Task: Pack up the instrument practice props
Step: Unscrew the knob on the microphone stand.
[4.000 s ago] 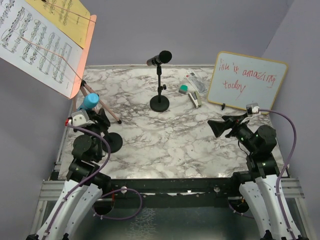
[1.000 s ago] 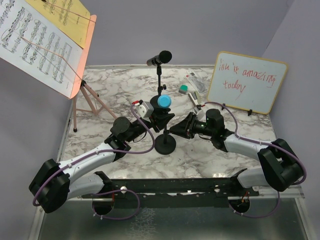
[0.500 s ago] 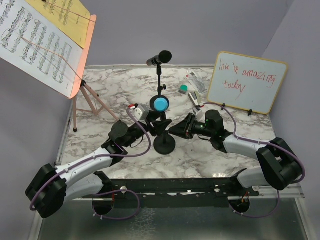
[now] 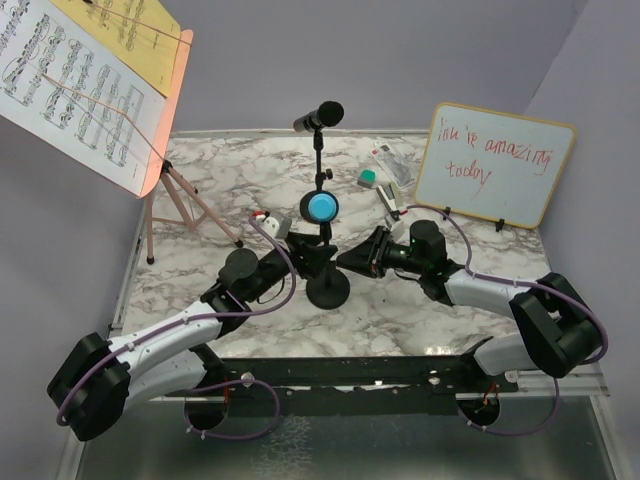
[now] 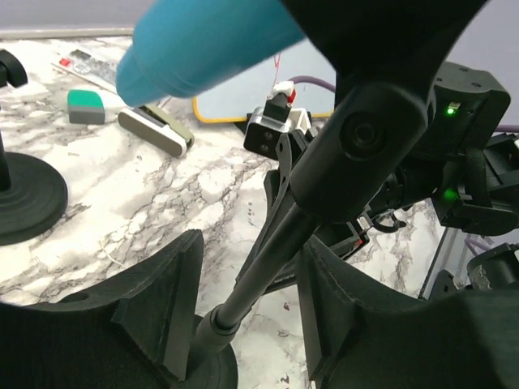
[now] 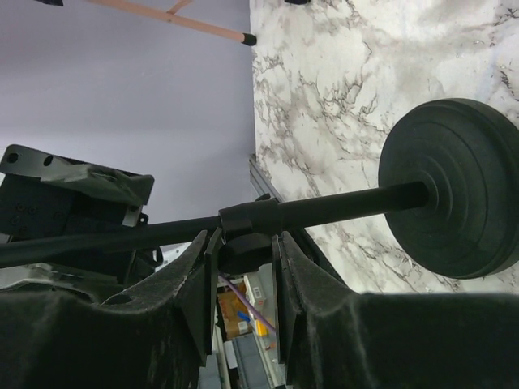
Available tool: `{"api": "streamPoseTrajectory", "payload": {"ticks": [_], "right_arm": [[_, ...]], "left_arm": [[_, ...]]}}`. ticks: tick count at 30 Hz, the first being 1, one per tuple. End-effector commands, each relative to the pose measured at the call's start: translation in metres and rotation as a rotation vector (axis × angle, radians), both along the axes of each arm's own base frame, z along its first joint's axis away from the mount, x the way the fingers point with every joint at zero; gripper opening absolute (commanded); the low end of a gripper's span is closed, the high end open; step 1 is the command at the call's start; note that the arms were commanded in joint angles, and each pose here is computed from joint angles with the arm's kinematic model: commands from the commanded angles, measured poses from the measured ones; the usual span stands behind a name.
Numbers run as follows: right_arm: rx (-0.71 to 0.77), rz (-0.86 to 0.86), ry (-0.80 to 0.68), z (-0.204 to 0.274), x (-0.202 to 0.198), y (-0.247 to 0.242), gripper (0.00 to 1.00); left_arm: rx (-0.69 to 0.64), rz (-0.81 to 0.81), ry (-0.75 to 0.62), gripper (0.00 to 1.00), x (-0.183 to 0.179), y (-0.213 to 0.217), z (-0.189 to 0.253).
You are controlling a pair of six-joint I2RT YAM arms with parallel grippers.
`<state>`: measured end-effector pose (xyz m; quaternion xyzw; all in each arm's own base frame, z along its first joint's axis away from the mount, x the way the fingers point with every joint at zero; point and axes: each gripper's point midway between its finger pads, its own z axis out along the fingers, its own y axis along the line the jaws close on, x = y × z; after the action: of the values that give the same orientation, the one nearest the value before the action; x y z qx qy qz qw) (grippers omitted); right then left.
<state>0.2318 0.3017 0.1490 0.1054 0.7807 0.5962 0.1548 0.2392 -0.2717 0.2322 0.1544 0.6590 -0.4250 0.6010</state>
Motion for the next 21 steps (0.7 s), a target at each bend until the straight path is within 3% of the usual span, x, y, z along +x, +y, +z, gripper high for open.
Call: {"api": "streamPoseTrajectory", "payload": {"ticks": [1, 4, 6, 14, 21], "right_arm": [[-0.039, 0.013, 0.001, -0.016, -0.004, -0.001, 0.29], [-0.056, 0.017, -0.023, -0.019, -0.004, -0.002, 0.29], [-0.066, 0.025, -0.046, -0.020, -0.006, -0.003, 0.29], [-0.225, 0.097, -0.300, -0.018, -0.001, -0.012, 0.41], [-0.452, 0.108, -0.718, -0.003, 0.012, -0.040, 0.53]], "left_arm": [[0.003, 0.018, 0.056, 0.46, 0.008, -0.004, -0.007], [0.026, -0.004, 0.032, 0.11, 0.010, -0.010, -0.005], [0.056, -0.040, -0.004, 0.00, 0.008, -0.016, -0.003], [0.152, -0.230, -0.156, 0.00, 0.003, -0.042, -0.004], [0.129, -0.289, -0.303, 0.00, 0.000, -0.042, 0.008]]}}
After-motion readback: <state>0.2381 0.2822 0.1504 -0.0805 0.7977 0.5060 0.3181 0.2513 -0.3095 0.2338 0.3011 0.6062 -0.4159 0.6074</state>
